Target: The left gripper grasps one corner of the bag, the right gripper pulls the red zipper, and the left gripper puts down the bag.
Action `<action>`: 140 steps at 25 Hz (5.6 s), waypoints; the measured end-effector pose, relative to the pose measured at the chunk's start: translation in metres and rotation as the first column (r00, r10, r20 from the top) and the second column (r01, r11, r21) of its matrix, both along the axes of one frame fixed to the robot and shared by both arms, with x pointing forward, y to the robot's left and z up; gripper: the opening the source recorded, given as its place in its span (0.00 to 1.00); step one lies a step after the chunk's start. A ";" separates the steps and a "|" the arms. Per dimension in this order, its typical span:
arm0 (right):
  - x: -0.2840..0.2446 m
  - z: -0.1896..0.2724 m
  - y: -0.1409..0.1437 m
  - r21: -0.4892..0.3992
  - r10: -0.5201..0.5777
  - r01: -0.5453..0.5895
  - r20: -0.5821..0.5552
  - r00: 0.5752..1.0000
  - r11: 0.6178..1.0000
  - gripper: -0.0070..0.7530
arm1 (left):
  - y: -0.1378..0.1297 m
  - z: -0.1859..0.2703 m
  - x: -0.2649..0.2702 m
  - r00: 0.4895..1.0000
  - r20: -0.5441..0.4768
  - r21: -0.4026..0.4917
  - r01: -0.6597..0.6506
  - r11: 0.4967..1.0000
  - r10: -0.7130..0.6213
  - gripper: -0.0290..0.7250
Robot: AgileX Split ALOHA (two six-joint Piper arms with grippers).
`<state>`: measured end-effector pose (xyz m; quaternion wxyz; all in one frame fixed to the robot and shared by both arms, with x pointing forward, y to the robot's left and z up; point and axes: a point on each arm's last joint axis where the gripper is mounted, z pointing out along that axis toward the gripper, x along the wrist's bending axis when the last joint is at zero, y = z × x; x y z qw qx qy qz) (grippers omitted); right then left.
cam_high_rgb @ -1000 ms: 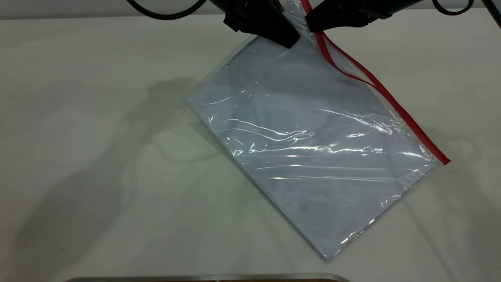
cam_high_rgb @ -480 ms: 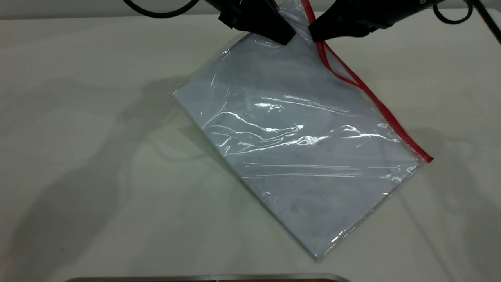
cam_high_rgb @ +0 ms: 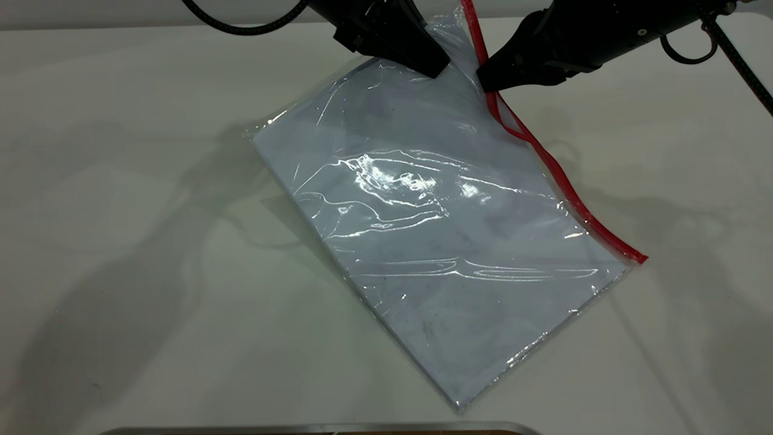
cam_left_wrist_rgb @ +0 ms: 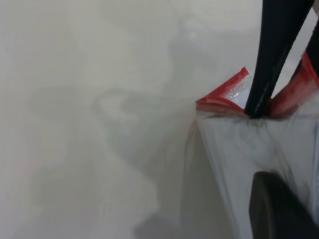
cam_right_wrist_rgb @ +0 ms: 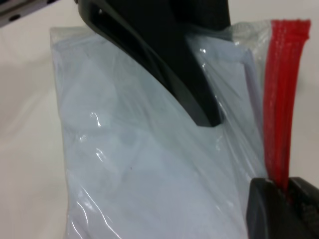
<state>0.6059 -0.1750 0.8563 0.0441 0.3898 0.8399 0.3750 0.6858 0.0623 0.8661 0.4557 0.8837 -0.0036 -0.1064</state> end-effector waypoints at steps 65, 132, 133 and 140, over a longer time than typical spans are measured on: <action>-0.001 -0.040 -0.024 -0.276 -0.105 0.098 -0.013 0.994 0.956 0.12 | 0.047 0.005 0.022 0.993 -0.053 -0.064 -0.113 0.992 0.109 0.11; -0.103 0.269 -0.039 0.266 -0.351 0.252 0.450 0.821 0.931 0.77 | 0.138 0.257 -0.034 0.477 0.240 0.477 -0.817 0.326 0.845 0.82; -0.113 0.276 -0.039 0.273 -0.336 0.230 0.452 0.827 0.934 0.77 | 0.141 0.268 -0.040 0.463 0.252 0.460 -0.830 0.316 0.850 0.82; -0.205 0.330 -0.057 0.216 -0.284 0.204 0.459 0.842 0.955 0.77 | 0.155 0.324 -0.076 0.309 0.275 0.338 -0.917 0.210 0.910 0.82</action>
